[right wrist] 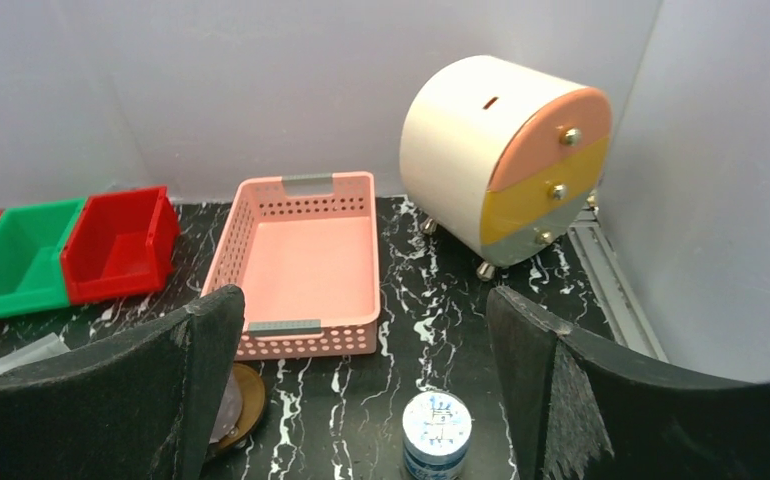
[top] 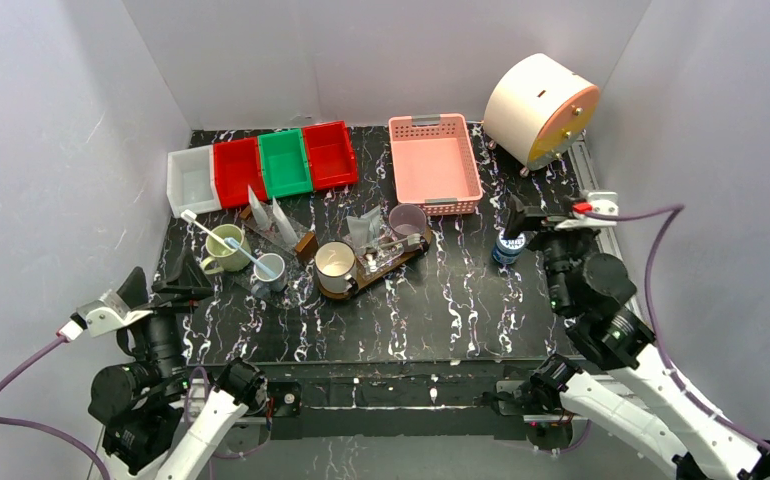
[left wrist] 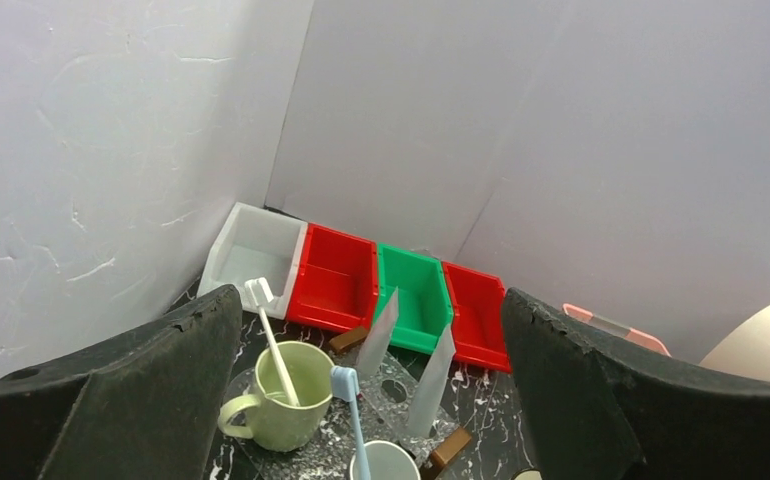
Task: Prepare toiletry sets of a toothbrush and toothpaste on the tray
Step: Reset both arms
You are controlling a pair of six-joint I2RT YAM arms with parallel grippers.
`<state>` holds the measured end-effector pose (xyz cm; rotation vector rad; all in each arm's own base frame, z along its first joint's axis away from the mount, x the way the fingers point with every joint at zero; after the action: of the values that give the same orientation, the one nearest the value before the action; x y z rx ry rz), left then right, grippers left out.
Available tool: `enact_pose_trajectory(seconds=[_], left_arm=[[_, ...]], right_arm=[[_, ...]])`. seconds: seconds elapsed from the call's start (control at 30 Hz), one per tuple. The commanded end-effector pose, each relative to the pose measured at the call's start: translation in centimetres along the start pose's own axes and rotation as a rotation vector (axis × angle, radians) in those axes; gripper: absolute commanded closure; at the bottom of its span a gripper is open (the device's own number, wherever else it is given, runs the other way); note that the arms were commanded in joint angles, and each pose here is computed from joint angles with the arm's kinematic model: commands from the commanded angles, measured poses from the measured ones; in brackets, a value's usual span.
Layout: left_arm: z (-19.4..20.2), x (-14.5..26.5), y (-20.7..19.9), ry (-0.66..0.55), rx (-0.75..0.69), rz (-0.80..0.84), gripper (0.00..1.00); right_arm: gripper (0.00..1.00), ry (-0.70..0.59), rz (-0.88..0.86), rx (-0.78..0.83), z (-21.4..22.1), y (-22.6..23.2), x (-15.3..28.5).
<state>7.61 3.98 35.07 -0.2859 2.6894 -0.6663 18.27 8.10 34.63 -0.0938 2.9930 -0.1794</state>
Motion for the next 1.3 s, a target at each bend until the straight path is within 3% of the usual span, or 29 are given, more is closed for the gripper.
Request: enact_pose_trajectory(seconds=[0.0, 0.23, 0.63, 0.77, 1.27], left_arm=[[-0.1, 0.1, 0.8, 0.001, 0.013, -0.071, 0.02], [1.0, -0.1, 1.1, -0.005, 0.078, -0.134, 0.02], [2.1, -0.7, 0.9, -0.019, 0.041, -0.133, 0.02], [1.7, -0.5, 1.0, -0.016, 0.037, -0.131, 0.02], [1.9, -0.3, 1.5, 0.001, 0.007, -0.156, 0.02]], right_arm=[[0.01, -0.012, 0.084, 0.002, 0.2, -2.1, 1.4], [0.01, -0.048, 0.107, 0.010, 1.5, -3.1, 2.6], [0.01, -0.009, 0.038, -0.051, 1.9, -2.5, 3.2], [0.01, 0.038, 0.097, -0.091, 2.2, -3.2, 3.6], [0.01, -0.008, 0.046, -0.110, 1.9, -3.3, 4.3]])
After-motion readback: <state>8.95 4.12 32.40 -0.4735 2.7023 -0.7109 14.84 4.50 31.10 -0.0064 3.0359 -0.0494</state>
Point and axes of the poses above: each gripper's point midway between its finger pads, its own x axis back along the fingers, its own y axis along the line the jaws close on, z = x × y, the point moved 7 cm from there along x, back along the fingers, and after that the axes turned 11 degrees about x, right-handed, at the moved point
